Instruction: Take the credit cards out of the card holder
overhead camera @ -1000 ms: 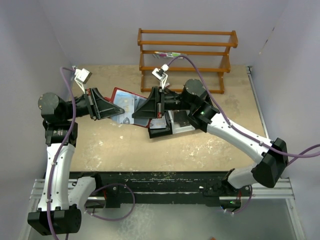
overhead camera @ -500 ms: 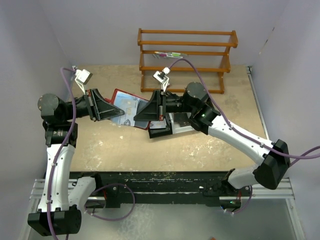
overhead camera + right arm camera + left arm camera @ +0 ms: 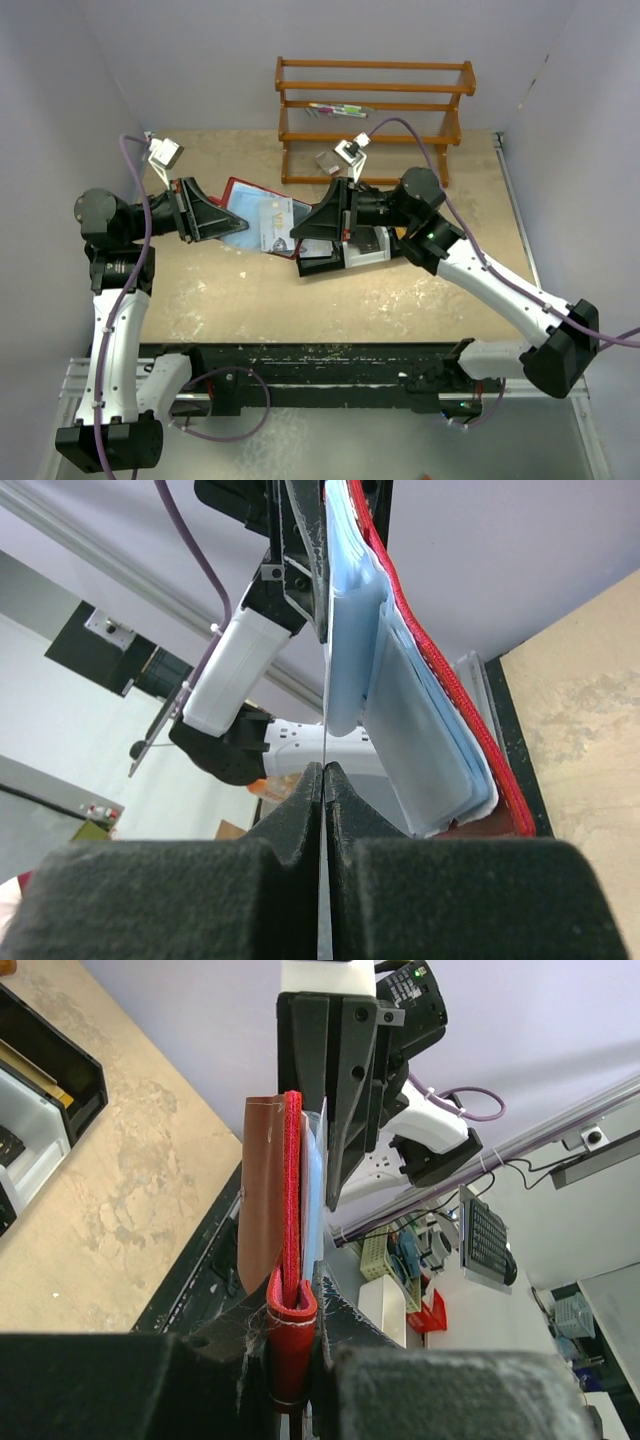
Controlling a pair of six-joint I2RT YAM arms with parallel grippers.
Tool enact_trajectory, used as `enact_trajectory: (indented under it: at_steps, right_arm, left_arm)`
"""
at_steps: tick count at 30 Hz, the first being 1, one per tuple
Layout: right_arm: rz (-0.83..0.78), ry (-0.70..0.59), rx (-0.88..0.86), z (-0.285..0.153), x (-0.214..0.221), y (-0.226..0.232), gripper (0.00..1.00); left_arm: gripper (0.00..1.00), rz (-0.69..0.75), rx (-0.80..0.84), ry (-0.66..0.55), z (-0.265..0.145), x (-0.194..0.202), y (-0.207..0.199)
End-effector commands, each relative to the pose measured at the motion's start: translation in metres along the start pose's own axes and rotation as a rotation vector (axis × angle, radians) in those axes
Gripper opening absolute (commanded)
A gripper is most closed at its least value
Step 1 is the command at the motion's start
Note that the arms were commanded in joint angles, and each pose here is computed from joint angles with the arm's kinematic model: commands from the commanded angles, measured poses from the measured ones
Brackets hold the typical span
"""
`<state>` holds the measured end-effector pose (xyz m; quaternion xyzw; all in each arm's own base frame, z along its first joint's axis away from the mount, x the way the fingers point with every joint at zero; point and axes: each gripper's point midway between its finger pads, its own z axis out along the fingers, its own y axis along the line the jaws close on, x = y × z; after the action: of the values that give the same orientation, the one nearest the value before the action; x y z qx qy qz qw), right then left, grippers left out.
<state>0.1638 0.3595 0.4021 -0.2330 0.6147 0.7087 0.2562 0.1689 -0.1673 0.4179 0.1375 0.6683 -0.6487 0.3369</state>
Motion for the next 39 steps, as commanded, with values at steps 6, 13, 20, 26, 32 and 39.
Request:
enact_trajectory:
  at_steps: [6, 13, 20, 26, 32, 39]
  right_arm:
    - [-0.068, 0.001, 0.057, -0.025, 0.000, 0.005, 0.00]
    - [-0.044, -0.030, 0.159, -0.062, -0.001, -0.015, 0.00]
    - [-0.017, -0.025, 0.255, -0.080, 0.006, -0.041, 0.00]
    - [0.032, 0.008, 0.464, -0.092, 0.018, -0.102, 0.00]
    - [0.043, 0.042, 0.693, -0.100, 0.021, -0.185, 0.00]
    - [0.082, 0.071, 0.837, -0.096, 0.026, -0.253, 0.00]
  left_arm:
    - [0.04, 0.121, -0.021, -0.009, -0.001, -0.007, -0.009]
    - [0.04, 0.237, -0.053, -0.010, -0.001, -0.014, -0.017]
    - [0.02, 0.322, -0.175, -0.059, -0.004, -0.027, -0.003]
    - [0.01, 0.403, -0.305, -0.097, -0.010, -0.039, 0.011]
    - [0.01, 0.409, -0.241, -0.064, -0.008, -0.031, -0.001]
    - [0.02, 0.326, -0.026, 0.012, -0.003, -0.010, -0.034]
